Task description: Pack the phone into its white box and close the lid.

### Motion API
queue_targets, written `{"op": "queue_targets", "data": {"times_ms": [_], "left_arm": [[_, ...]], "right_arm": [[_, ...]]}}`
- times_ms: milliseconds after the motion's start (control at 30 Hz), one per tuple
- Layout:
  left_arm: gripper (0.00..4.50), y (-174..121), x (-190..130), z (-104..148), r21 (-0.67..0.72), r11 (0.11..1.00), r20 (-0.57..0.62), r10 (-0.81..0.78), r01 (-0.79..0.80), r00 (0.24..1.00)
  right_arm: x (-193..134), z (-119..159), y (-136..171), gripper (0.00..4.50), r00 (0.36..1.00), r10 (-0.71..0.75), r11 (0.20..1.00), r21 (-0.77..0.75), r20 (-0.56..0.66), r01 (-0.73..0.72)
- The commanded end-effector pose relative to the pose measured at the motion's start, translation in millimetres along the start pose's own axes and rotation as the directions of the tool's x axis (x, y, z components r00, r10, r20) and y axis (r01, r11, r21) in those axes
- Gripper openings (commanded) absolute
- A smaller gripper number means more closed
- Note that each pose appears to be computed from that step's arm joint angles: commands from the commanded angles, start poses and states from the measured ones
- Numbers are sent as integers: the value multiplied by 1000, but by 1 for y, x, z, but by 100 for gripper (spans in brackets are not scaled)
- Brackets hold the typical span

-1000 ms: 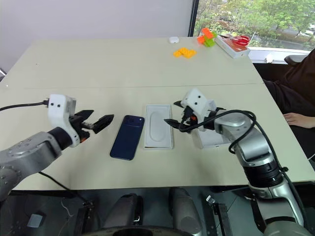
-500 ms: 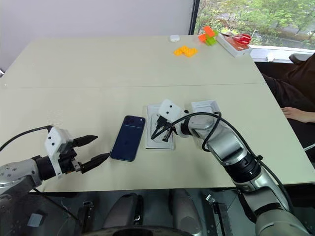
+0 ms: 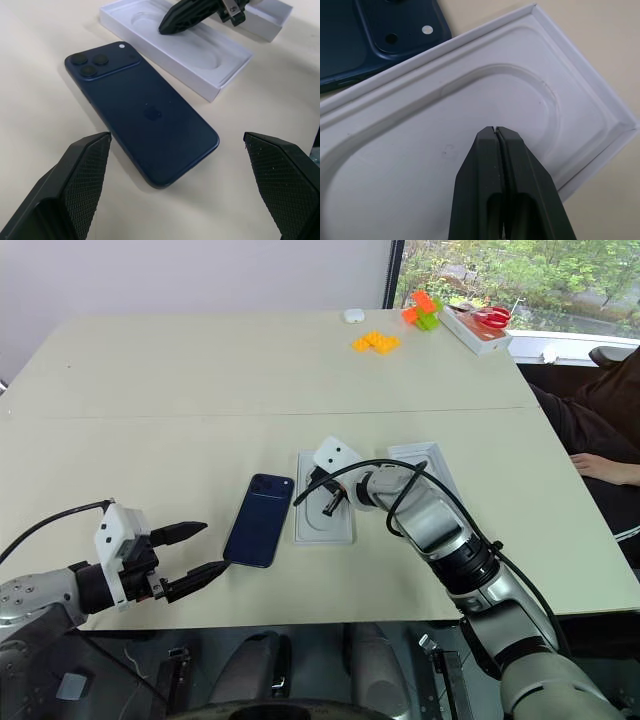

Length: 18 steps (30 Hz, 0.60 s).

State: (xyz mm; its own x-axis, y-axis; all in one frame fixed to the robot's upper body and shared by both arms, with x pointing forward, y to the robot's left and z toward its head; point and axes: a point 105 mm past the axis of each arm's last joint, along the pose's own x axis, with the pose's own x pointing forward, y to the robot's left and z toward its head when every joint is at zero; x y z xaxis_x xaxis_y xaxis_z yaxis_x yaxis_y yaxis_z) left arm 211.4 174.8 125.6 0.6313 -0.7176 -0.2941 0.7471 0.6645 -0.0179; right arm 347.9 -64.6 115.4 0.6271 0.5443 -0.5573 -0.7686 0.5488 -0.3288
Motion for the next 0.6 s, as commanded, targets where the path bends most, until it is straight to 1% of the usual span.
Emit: {"op": "queue_targets", "data": {"times_ms": [33,200,300,367,433,500,600], "left_arm": [[450,-6,3,6,17,1000,15,-14,13,1000],[450,5,3,9,-31,998,14,47,-47,999],[450,22,1,4,-67,986,-31,152,-153,988],[450,37,-2,-1,-138,963,-53,225,-230,973],[450,44,-4,-1,-194,945,-41,259,-262,965],[450,47,-6,1,-212,936,-36,282,-283,959],[450,57,-10,-2,-227,910,-66,341,-347,938]], "right_arm": [[-8,9,1,6,999,10,998,-64,47,-7],[-24,33,4,6,976,62,987,-155,209,-30],[-35,43,9,6,959,105,981,-185,265,-56],[-36,47,14,6,954,121,978,-198,273,-67],[-35,50,19,6,952,132,976,-202,276,-76],[-33,55,25,6,950,146,977,-191,277,-95],[-22,59,42,6,961,173,977,-159,217,-140]]}}
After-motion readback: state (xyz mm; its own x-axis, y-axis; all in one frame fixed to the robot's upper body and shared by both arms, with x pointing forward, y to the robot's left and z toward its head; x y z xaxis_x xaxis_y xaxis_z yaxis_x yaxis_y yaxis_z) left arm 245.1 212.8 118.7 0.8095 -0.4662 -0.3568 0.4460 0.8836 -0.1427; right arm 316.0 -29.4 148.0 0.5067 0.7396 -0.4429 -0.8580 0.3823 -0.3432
